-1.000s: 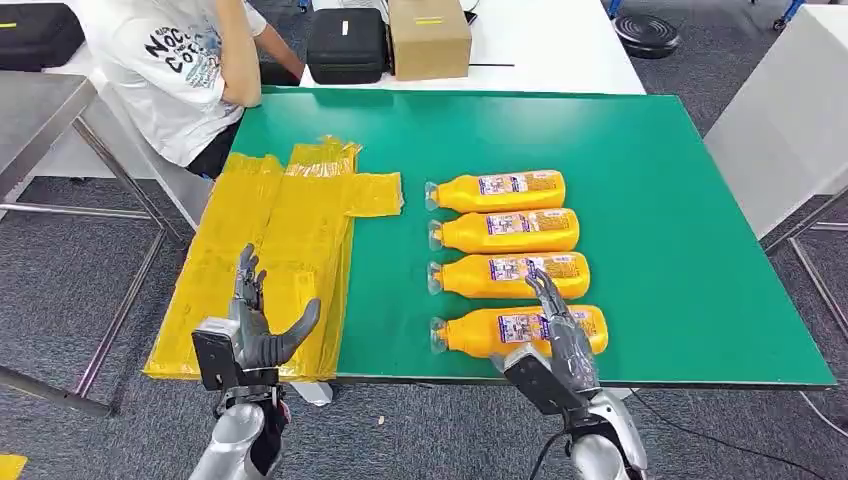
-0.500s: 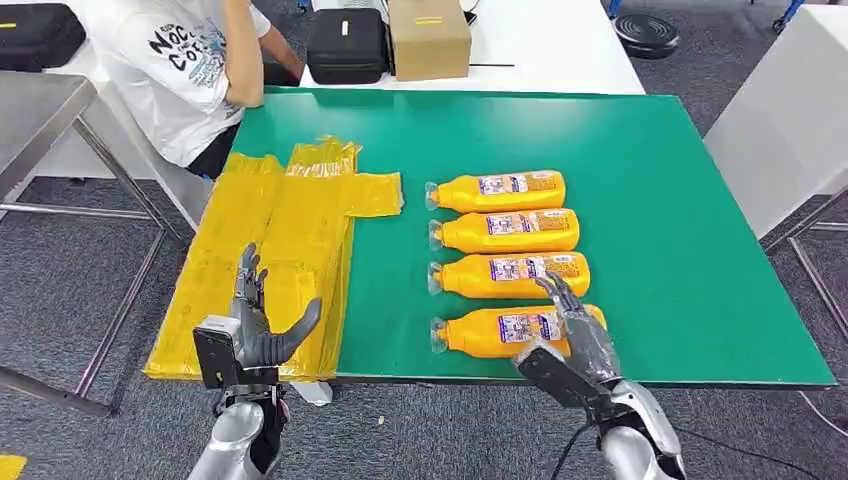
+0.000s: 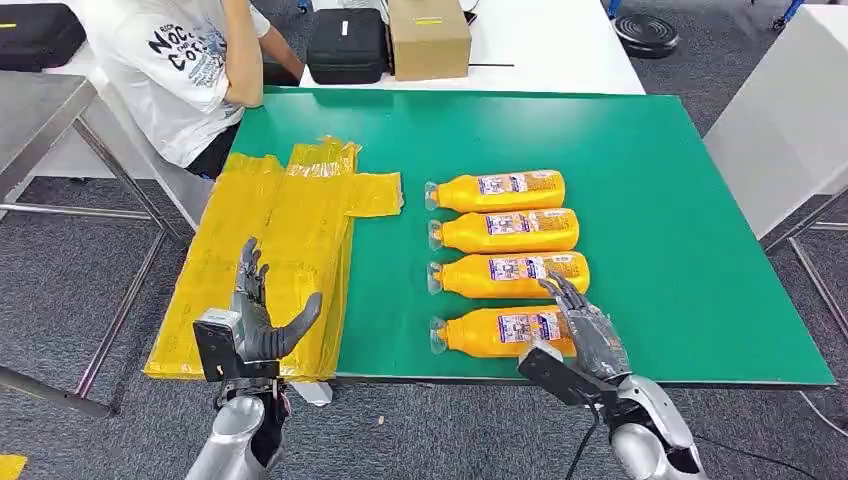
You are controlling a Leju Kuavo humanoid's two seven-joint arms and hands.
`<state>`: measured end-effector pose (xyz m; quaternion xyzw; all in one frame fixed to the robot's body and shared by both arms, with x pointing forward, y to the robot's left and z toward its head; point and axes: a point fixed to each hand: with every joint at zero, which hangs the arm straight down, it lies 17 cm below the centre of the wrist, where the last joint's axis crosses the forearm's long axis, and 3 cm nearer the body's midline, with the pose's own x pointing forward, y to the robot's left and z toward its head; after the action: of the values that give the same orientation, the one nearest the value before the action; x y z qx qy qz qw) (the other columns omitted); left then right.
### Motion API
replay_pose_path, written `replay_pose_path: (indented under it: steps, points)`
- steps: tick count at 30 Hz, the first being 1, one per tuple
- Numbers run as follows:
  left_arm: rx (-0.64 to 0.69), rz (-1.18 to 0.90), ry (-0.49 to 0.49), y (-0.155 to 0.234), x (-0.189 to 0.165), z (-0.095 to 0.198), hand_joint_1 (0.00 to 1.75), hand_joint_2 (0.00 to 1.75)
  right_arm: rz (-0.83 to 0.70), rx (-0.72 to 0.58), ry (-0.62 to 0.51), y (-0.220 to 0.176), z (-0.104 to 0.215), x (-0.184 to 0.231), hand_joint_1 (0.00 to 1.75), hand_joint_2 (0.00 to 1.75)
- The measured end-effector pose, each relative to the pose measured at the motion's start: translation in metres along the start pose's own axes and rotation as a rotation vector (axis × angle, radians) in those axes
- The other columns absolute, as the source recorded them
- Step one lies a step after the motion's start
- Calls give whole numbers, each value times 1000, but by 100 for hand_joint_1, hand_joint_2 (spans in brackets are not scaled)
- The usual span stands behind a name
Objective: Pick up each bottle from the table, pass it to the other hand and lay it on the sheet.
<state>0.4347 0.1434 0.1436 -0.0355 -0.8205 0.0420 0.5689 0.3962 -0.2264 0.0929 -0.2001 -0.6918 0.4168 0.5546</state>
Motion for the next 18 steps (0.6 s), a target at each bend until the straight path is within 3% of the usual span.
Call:
replay_pose_path:
  steps: [18]
  points:
    - [-2,5,0,-2,-1,0,0,175,95,59,47,9,2,-13,0,175]
